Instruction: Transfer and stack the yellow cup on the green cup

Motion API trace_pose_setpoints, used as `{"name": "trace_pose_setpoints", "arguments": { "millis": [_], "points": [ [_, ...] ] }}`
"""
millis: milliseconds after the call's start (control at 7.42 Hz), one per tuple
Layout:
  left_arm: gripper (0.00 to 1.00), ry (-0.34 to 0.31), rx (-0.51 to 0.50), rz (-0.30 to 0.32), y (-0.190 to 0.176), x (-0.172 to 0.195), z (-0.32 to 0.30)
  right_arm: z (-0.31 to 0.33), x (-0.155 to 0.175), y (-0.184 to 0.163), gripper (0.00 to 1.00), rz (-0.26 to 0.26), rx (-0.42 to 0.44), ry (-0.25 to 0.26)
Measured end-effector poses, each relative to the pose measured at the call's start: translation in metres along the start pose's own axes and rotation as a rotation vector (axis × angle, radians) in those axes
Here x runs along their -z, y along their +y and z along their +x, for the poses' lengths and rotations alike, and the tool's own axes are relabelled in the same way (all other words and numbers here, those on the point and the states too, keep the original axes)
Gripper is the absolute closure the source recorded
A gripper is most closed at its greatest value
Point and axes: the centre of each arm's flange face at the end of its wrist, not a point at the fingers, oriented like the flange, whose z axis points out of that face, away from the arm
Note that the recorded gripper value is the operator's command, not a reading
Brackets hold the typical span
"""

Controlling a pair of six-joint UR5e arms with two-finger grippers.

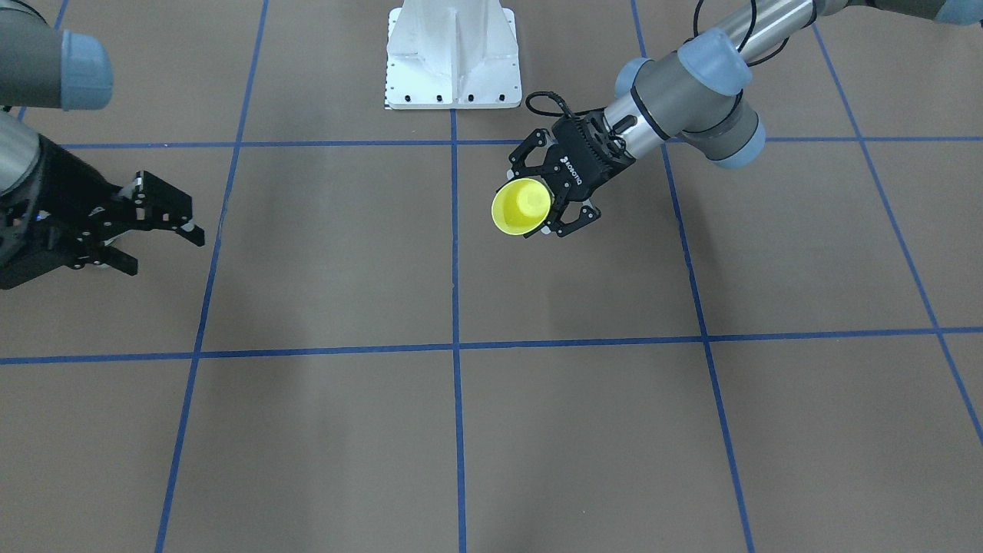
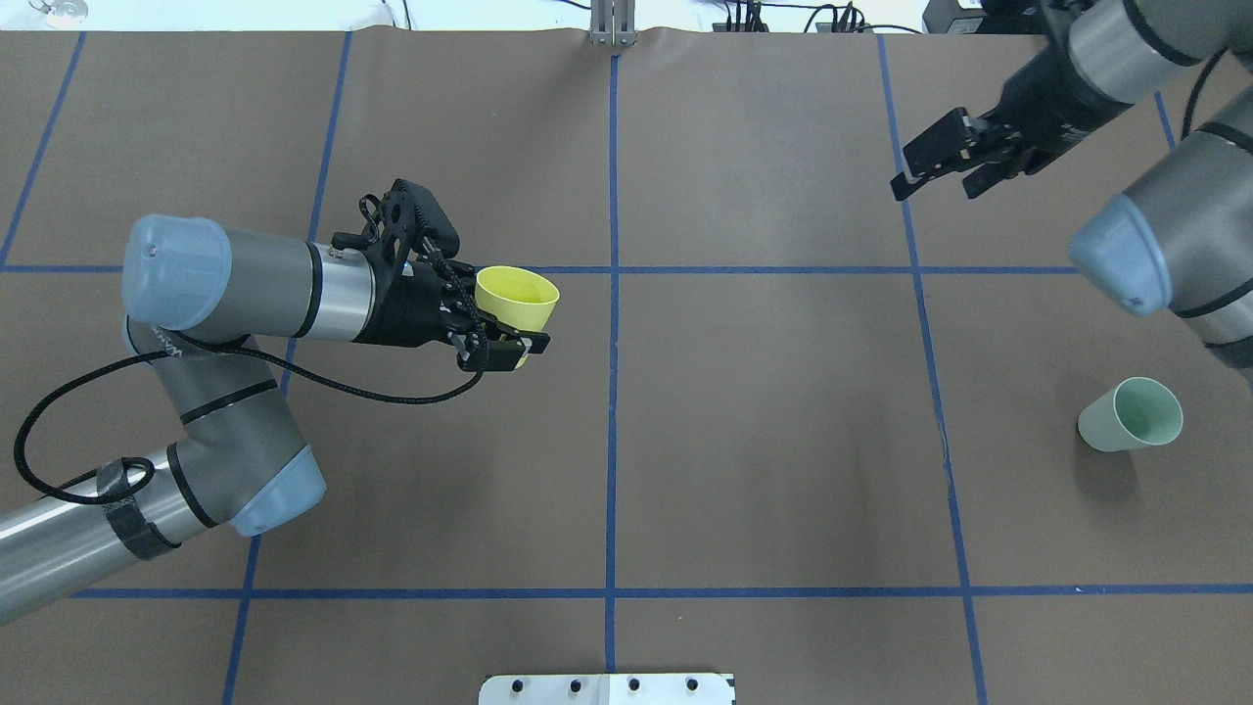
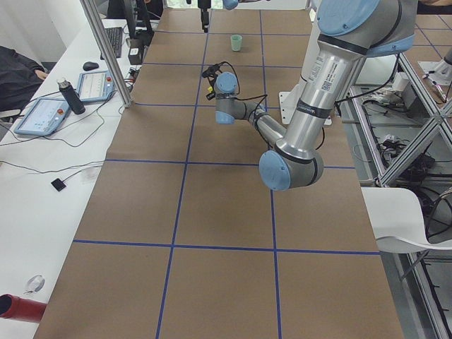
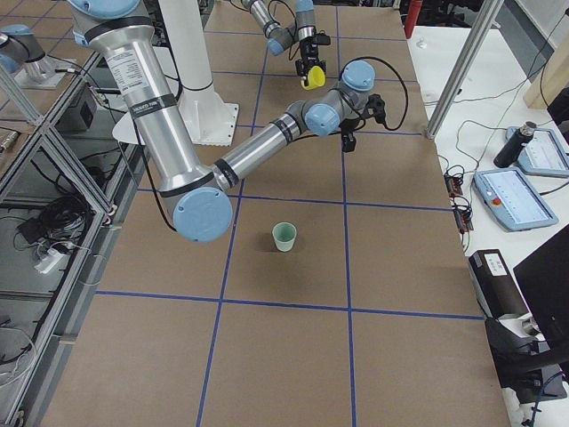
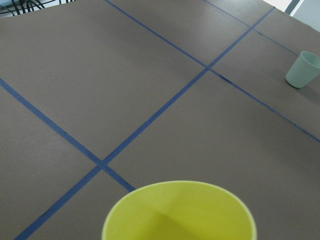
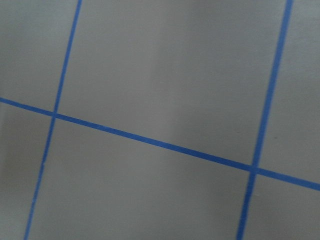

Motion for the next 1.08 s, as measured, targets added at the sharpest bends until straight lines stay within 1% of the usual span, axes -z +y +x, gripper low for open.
{"name": "trace_pose_setpoints", "arguments": {
  "millis": [135, 269, 404, 539, 673, 943, 1078],
  "points": [
    [1.0, 0.012, -0.004, 0.006, 0.004, -0.002, 0.002, -0.039, -0.017, 0.0, 0.05, 0.003, -0.017, -0.008],
    [1.0, 0.018, -0.006, 0.01, 0.005, -0.003, 0.003, -0.077, -0.04, 0.005, 0.05, 0.028, -0.033, -0.017],
    [1.0, 0.024, -0.009, 0.016, 0.004, -0.002, 0.005, -0.105, -0.063, 0.014, 0.05, 0.056, -0.057, -0.052],
    [1.0, 0.033, -0.014, 0.026, 0.003, -0.002, 0.007, -0.126, -0.079, 0.023, 0.04, 0.071, -0.083, -0.096],
    [1.0, 0.049, -0.021, 0.036, 0.002, -0.003, 0.012, -0.143, -0.088, 0.029, 0.04, 0.071, -0.091, -0.129],
    [0.99, 0.096, -0.038, 0.058, -0.007, -0.012, 0.033, -0.164, -0.096, 0.035, 0.04, 0.051, -0.085, -0.162],
    [0.99, 0.125, -0.046, 0.066, -0.008, -0.018, 0.047, -0.169, -0.097, 0.038, 0.04, 0.032, -0.081, -0.175]
  ]
}}
